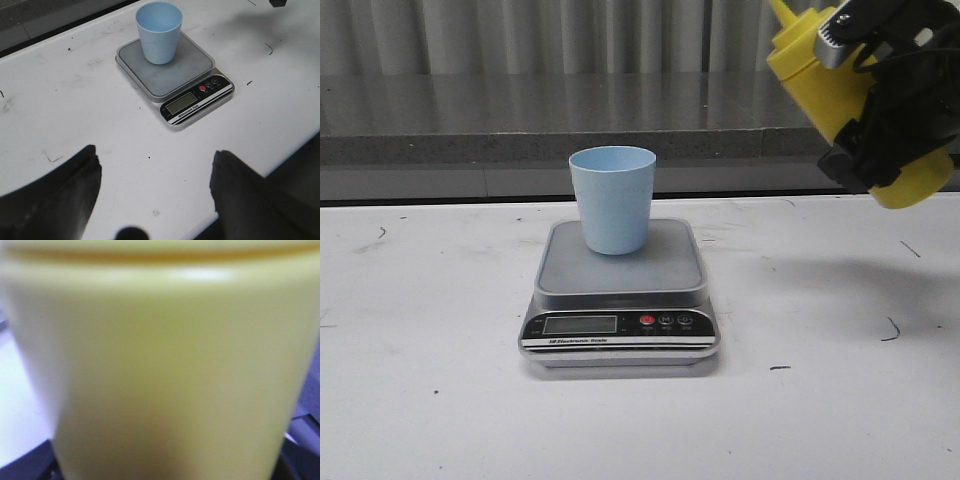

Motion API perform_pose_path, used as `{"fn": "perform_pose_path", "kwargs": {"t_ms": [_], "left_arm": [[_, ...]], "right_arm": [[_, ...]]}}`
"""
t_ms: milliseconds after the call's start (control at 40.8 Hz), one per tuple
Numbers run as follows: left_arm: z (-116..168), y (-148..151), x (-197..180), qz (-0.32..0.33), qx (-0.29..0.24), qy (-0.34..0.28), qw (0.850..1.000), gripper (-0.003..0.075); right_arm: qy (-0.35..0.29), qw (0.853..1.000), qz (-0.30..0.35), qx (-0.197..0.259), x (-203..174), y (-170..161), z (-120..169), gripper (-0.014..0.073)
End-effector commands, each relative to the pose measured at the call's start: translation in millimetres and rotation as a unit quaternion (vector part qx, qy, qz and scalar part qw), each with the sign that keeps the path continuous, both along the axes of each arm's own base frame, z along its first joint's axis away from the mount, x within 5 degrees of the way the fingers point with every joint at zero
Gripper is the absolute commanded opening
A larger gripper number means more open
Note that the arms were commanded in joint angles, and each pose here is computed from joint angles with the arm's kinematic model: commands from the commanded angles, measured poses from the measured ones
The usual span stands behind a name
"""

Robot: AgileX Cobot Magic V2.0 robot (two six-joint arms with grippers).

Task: Pour seasoning into cup on scale with both arms
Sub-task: 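Lift the yellow bottle and tilt its nozzle down toward the cup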

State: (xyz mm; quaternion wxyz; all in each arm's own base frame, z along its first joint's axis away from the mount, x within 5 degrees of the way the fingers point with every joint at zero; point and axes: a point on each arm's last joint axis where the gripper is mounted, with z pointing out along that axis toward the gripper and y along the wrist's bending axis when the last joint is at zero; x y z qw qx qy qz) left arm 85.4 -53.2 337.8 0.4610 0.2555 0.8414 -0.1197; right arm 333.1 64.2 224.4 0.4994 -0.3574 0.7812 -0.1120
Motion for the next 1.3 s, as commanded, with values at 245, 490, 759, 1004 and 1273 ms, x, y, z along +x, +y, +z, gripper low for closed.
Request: {"fn": "perform_pose_path", "kwargs": {"t_ms": [245,490,759,1004,1273], "left_arm": [[14,-3,2,-0.005,-0.030,-0.036,0.999,0.0461],[14,-3,2,-0.005,-0.030,-0.036,0.999,0.0461],[14,-3,2,-0.005,-0.030,-0.036,0.999,0.0461],[14,-3,2,-0.005,-0.030,-0.036,0.999,0.0461],[14,-3,2,-0.005,-0.030,-0.036,0.999,0.0461]], "right_arm": [[-0.081,0.987,0.092,-0.106,13,35,77,0.0328],[-0.070,0.967,0.132,-0.207,25,51,89,0.0328],[-0.065,0.933,0.161,-0.314,40,66,91,0.0328],[-0.061,0.893,0.180,-0.407,45,76,83,0.0328],[-0.057,0.867,0.170,-0.465,52,81,79,0.0328]]}}
